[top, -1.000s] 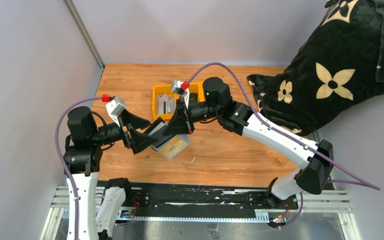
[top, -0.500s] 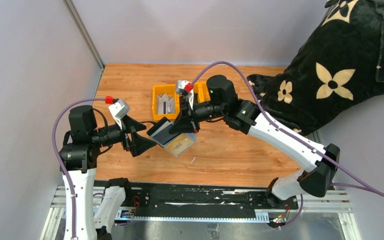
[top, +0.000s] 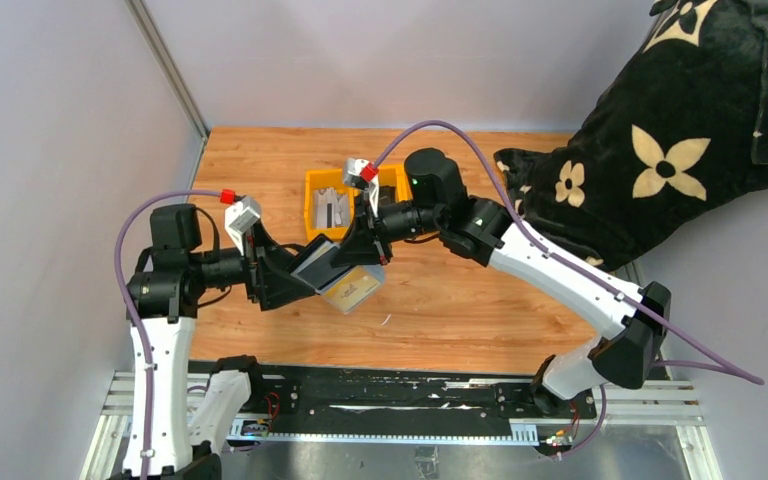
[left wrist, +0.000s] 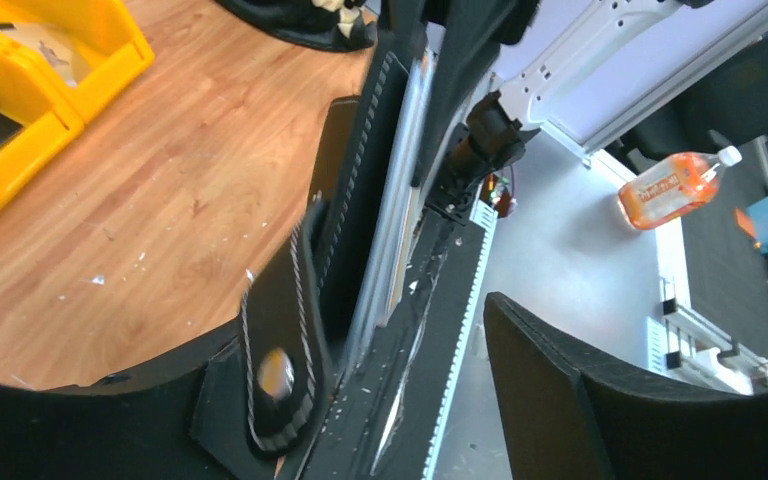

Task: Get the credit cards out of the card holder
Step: Open the card holder at the center of the board.

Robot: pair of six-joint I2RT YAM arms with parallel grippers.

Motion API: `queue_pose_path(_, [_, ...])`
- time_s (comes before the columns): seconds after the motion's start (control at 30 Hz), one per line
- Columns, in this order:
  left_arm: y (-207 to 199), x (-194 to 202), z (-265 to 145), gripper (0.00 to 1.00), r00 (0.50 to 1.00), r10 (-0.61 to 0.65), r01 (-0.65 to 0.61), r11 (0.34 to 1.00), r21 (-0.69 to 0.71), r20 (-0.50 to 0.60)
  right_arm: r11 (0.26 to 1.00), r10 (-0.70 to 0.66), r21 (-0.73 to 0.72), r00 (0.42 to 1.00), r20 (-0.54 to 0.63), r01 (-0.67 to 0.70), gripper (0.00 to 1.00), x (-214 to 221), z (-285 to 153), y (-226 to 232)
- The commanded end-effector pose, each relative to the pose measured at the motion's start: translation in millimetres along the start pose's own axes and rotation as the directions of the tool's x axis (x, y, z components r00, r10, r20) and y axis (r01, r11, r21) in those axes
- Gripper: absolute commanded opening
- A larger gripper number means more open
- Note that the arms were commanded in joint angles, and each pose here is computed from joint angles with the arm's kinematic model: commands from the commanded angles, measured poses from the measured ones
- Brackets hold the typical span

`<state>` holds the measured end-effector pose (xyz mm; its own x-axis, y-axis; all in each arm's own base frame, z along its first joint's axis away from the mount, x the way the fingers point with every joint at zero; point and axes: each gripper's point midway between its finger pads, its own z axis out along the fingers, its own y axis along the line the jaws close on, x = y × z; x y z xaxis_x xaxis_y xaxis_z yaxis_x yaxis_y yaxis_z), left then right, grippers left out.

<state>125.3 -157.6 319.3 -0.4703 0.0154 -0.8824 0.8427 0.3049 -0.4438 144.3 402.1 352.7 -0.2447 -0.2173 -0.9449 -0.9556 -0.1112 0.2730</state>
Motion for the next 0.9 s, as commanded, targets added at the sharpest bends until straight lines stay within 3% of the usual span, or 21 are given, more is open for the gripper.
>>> queue_pose_path(0.0, [4, 1, 2, 0.68, 0.999, -0.035, 0.036, 0.999, 0.031, -0.008, 0.997, -0.041, -0.058, 0.997, 0.064, 0.044, 0.0, -28, 12, 17])
queue_pose_path(0.13, [10, 1, 3, 0.51, 0.998, -0.062, 0.063, 0.998, 0.024, -0.015, 0.996, -0.025, -0.082, 0.998, 0.058, 0.03, 0.0, -29, 26, 18])
queue_pose_path(0.3, [14, 3, 3, 0.11, 0.999, -0.034, 0.034, 0.999, -0.008, -0.021, 0.995, -0.002, -0.103, 0.997, 0.075, 0.01, 0.0, -35, 32, 19])
queue_pose_path(0.37, [12, 2, 2, 0.0, 1.0, -0.016, 0.016, 1.0, -0.009, -0.018, 0.993, 0.003, -0.12, 0.996, 0.092, 0.008, 0.07, -38, 30, 23])
queue_pose_path(0.43, [6, -2, 2, 0.0, 1.0, -0.004, 0.004, 1.0, 0.009, -0.009, 0.987, 0.02, -0.159, 0.995, 0.1, -0.004, 0.38, -34, 28, 29])
queue_pose_path(0.57, [-4, -11, 1, 0.0, 1.0, -0.016, 0.016, 0.999, 0.052, 0.006, 0.971, 0.073, -0.236, 0.991, 0.111, -0.045, 0.68, -20, 19, 36])
queue_pose_path(0.87, [-26, -22, -1, 0.0, 0.997, -0.074, 0.069, 0.985, 0.157, 0.025, 0.973, 0.139, -0.2, 0.984, 0.116, -0.114, 0.73, 21, 3, 17])
